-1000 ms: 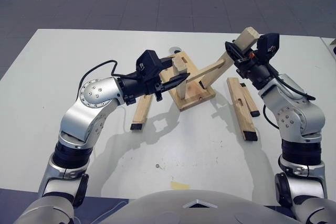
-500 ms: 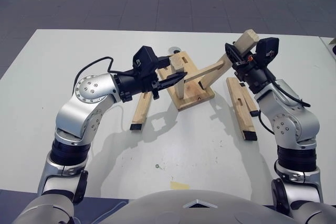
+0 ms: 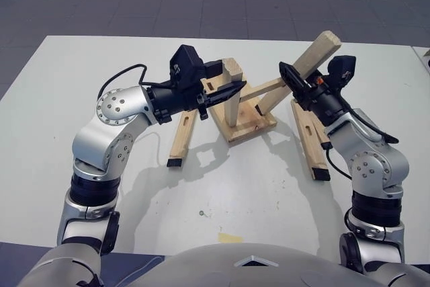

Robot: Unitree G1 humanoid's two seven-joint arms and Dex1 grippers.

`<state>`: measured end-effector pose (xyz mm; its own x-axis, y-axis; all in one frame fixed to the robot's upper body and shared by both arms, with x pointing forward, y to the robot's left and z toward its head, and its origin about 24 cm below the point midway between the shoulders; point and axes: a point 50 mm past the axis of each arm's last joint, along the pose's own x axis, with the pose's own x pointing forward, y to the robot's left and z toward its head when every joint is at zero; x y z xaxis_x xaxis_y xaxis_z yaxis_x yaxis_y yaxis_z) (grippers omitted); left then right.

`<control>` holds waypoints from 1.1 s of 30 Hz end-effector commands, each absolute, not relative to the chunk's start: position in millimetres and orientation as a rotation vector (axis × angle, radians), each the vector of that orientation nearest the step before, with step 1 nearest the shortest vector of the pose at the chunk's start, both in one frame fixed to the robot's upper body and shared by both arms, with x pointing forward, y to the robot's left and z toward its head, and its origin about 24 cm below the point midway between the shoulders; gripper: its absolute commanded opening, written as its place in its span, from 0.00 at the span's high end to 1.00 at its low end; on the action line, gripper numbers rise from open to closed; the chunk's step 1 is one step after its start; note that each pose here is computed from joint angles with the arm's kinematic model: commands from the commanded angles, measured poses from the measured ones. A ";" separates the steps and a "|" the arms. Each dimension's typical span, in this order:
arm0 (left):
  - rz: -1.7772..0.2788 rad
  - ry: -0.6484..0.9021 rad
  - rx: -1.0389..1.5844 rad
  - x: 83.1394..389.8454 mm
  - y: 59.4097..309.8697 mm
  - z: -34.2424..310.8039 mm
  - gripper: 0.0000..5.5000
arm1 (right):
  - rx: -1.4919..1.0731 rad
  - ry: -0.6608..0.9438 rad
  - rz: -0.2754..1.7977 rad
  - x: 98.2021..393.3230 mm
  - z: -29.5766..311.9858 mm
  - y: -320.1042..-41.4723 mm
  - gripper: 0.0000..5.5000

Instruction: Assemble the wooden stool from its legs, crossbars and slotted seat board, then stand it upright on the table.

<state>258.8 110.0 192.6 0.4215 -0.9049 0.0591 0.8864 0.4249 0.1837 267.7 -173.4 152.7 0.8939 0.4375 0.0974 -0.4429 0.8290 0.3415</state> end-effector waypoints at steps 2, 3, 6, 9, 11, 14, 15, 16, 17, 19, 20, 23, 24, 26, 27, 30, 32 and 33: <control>-1.179 -0.174 0.132 255.8 110.1 201.9 0.49 | 0.483 -0.224 0.622 262.8 202.7 -166.0 0.30; -1.184 -0.172 0.125 255.2 110.9 202.2 0.44 | 0.490 -0.239 0.620 263.4 207.3 -168.2 0.26; -1.190 -0.171 0.120 253.8 112.0 202.2 0.36 | 0.505 -0.272 0.595 265.9 216.6 -175.3 0.18; -1.160 -0.200 0.095 255.3 113.0 207.8 0.28 | 0.510 -0.306 0.587 266.6 225.5 -178.6 0.10; -1.101 -0.249 0.057 261.2 115.9 218.1 0.22 | 0.540 -0.348 0.589 268.4 236.5 -178.3 0.04; -1.002 -0.333 -0.034 271.8 122.7 238.5 0.15 | 0.558 -0.413 0.615 271.6 257.0 -170.4 0.02; -0.975 -0.365 -0.075 274.2 125.1 247.1 0.11 | 0.553 -0.446 0.630 271.9 267.5 -168.1 0.02; -0.954 -0.398 -0.121 276.0 127.5 255.8 0.08 | 0.547 -0.492 0.641 271.9 280.5 -167.7 0.02; -0.936 -0.425 -0.156 277.2 130.1 263.6 0.04 | 0.545 -0.547 0.643 272.1 295.8 -169.7 0.02; -0.900 -0.443 -0.179 279.5 134.0 270.8 0.02 | 0.557 -0.660 0.639 269.5 324.4 -177.1 0.02; -0.880 -0.433 -0.166 280.9 135.4 269.4 0.02 | 0.583 -0.720 0.636 266.9 339.2 -181.8 0.02; -0.854 -0.379 -0.127 282.6 135.0 257.7 0.02 | 0.635 -0.806 0.651 260.3 359.7 -187.5 0.02; -0.861 -0.362 -0.115 281.4 132.5 253.0 0.02 | 0.632 -0.785 0.648 262.2 354.4 -185.4 0.02; -0.876 -0.341 -0.096 279.0 127.7 246.2 0.02 | 0.670 -0.682 0.635 272.2 330.7 -177.8 0.02; -0.877 -0.336 -0.096 278.6 126.2 244.3 0.02 | 0.685 -0.605 0.611 280.2 312.4 -173.3 0.02; -0.880 -0.326 -0.094 278.5 122.1 240.8 0.02 | 0.674 -0.407 0.533 295.7 255.2 -162.5 0.02; -0.883 -0.316 -0.086 279.2 121.7 238.7 0.02 | 0.697 -0.416 0.562 289.5 253.3 -155.5 0.02; -0.882 -0.311 -0.085 279.7 122.0 237.8 0.02 | 0.695 -0.441 0.616 282.9 258.5 -149.9 0.02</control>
